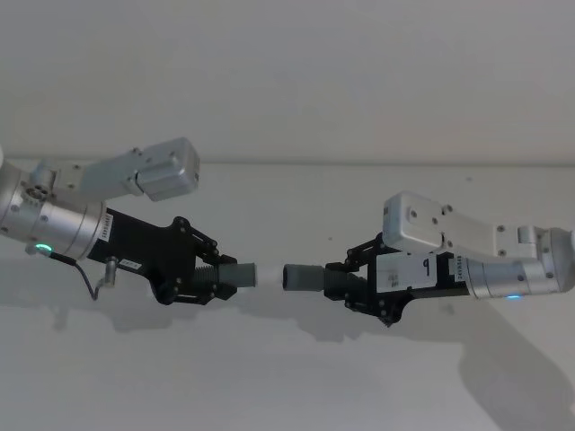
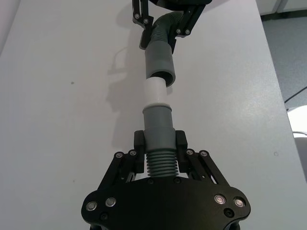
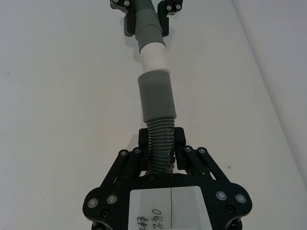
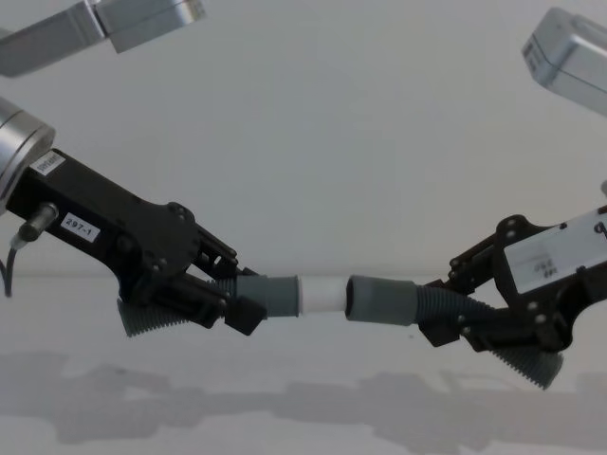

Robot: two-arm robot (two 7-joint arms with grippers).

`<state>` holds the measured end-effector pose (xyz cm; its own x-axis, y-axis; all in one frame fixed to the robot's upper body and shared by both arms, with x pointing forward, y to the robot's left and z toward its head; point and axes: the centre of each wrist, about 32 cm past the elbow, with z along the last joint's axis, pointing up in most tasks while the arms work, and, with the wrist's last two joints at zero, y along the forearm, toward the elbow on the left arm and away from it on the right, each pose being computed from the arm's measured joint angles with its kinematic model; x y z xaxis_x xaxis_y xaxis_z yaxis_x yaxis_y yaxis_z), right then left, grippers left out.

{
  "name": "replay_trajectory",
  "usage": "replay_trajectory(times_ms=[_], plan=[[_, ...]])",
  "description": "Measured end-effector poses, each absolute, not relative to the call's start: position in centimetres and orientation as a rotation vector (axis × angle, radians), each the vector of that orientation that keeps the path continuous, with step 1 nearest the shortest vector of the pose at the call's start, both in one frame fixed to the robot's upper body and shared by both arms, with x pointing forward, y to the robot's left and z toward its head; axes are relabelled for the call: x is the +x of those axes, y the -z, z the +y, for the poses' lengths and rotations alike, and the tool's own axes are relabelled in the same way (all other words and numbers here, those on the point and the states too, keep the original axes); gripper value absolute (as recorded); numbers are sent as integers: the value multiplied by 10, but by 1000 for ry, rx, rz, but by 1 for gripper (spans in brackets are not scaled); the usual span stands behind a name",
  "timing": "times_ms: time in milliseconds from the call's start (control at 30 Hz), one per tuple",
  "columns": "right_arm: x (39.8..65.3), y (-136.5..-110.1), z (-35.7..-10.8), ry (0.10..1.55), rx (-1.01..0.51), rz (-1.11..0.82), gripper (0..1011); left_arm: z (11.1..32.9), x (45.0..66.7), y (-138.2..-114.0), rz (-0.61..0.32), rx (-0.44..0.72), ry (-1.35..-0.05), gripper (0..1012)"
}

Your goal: Use both hands to pick up one end of the pipe from the table, align the ends, and insert them.

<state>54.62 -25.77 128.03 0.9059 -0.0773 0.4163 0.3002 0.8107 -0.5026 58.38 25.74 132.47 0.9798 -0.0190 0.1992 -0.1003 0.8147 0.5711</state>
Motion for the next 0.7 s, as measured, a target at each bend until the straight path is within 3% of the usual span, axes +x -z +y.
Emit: replay_trajectory(times_ms=[700], plan=[[549,-1282,-254,192,-610,-381,292,255,585,-1321,-201,621,-30,367]])
